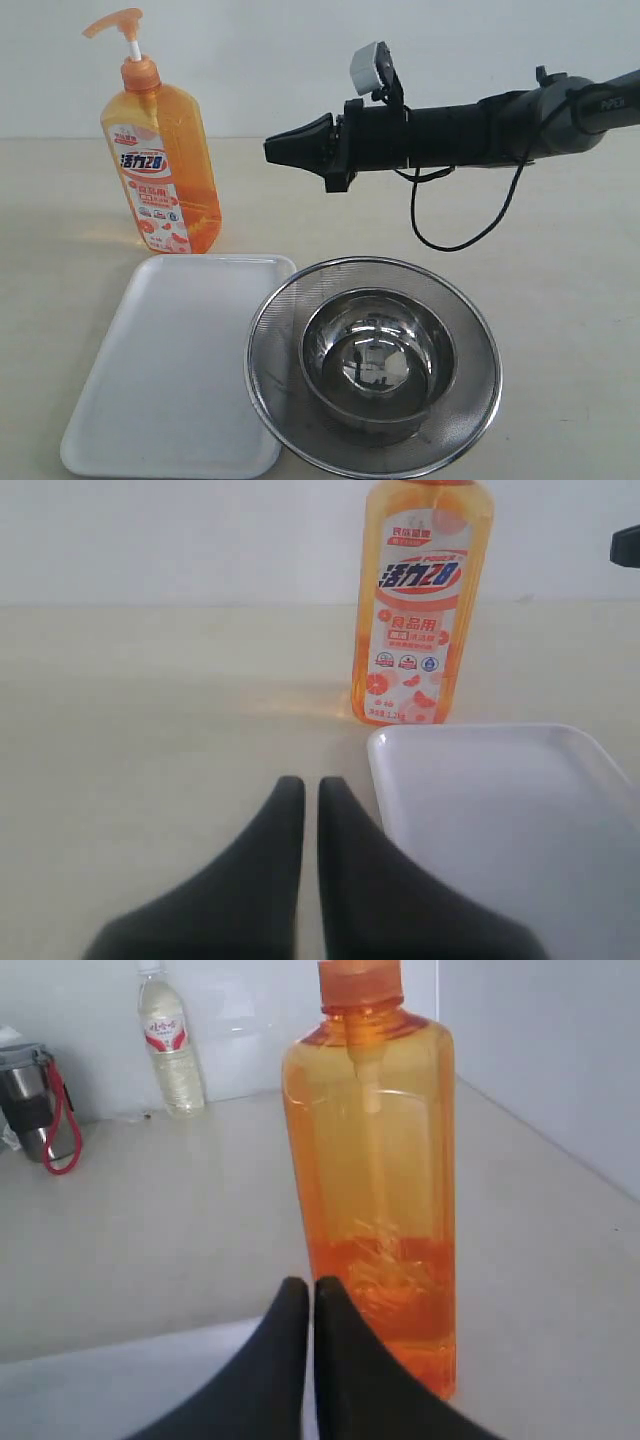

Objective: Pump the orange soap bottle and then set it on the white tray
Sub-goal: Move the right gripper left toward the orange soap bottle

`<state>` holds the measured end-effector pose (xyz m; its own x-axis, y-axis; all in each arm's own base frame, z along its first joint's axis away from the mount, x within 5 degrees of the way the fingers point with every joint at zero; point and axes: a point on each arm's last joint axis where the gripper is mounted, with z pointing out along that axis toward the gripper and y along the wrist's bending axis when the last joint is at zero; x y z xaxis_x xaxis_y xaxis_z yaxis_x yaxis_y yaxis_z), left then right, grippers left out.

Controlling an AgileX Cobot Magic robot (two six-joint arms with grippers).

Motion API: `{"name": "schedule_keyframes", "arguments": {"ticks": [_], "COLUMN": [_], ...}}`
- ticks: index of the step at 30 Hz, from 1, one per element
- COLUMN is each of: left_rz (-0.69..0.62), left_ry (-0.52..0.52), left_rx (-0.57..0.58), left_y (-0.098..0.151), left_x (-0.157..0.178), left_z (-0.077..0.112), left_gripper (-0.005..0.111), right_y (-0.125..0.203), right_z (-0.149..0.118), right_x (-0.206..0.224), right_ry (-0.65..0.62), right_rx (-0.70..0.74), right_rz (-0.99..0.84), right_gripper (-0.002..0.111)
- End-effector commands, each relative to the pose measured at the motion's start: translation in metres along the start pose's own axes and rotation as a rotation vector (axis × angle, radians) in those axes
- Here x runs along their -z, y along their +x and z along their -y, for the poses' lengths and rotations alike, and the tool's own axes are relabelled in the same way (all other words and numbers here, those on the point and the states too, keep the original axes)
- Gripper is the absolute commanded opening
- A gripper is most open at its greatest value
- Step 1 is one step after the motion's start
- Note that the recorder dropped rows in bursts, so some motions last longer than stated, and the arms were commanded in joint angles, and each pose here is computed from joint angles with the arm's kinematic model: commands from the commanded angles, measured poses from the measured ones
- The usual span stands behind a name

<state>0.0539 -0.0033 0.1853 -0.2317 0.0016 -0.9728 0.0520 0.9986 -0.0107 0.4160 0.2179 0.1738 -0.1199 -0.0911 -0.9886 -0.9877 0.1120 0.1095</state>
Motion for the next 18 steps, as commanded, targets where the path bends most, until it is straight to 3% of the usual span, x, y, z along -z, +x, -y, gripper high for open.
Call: {"name": "schedule_keyframes", "arguments": {"ticks": [1,7,16,18], "left_rz": [0.011,0.011,0.011,0.011], "left_ry": [0.0,0.0,0.0,0.0], "left_rx": [0.019,0.019,0.019,0.019], "left_y": [0.0,0.0,0.0,0.0], "left_x": [0.0,0.0,0.0,0.0], "left_z": [0.0,0.0,0.0,0.0], "left_gripper": [0.005,0.005,0.005,0.005], "right_y": [-0.01,-0.018,-0.013,-0.013], "right_z": [-0.003,-0.009,-0.001,-0.002], "right_x": [-0.023,-0.043,-0.044,-0.044], "right_ry": [0.051,0.059,0.173,0.163], "right_rx": [0.031,0.088,-0.097,-0.096], "right_rz": [-0.034,-0.063,-0.111,-0.109], "right_gripper": [0.0,0.0,0.0,0.008]}}
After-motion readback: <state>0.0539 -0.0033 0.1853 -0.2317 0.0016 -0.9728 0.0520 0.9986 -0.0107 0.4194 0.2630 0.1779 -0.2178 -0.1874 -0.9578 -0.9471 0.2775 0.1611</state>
